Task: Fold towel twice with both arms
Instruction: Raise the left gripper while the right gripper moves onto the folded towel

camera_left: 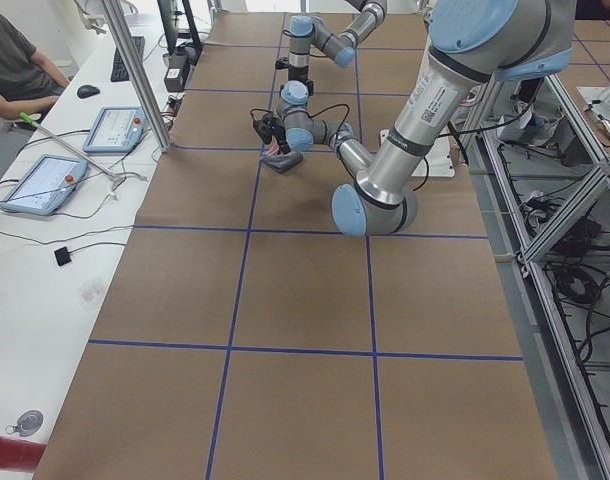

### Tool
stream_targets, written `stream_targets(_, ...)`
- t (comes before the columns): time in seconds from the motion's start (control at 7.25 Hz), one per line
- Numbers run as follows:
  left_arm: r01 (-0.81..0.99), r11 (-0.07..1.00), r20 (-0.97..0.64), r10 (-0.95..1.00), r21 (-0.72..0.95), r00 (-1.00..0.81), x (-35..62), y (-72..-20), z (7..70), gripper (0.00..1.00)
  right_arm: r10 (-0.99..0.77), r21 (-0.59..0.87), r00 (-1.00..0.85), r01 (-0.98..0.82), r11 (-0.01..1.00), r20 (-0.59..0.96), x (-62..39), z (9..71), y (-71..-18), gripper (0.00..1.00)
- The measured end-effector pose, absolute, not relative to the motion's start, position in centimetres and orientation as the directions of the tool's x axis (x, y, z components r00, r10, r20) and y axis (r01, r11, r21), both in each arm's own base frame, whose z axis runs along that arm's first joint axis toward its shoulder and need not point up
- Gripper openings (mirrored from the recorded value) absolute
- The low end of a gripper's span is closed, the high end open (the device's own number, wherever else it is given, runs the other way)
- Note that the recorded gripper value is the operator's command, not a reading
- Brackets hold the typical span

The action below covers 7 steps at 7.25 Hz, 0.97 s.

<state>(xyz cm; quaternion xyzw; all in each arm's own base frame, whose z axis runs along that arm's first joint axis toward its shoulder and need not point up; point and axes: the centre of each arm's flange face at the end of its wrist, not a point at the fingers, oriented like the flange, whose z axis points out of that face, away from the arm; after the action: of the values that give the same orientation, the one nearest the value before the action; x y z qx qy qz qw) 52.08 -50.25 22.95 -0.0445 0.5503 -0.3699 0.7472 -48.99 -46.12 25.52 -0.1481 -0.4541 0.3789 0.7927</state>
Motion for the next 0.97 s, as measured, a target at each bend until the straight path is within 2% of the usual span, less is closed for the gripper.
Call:
stream_targets(0.28, 0.479, 0.725, -0.785, -0.610, -0.495, 0.113, 46.9, -49.7, 24.7, 1.00, 0.678, -0.521, 0.320, -0.455, 0.723, 0.662, -52.7, 23.3, -45.0, 0.87)
stream_targets(0.69, 0.478, 0.716, -0.773, -0.625, -0.509, 0.113, 43.8, -50.0, 26.5, 1.00, 0.363, -0.216, 0.462, -0.341, 0.915, 0.809, -55.6, 22.5, -43.7, 0.75)
stream_targets(0.97, 0.478, 0.713, -0.768, -0.630, -0.514, 0.115, 42.7, -49.7, 27.3, 1.00, 0.202, -0.046, 0.528, -0.293, 0.955, 0.825, -57.7, 22.7, -42.6, 0.63)
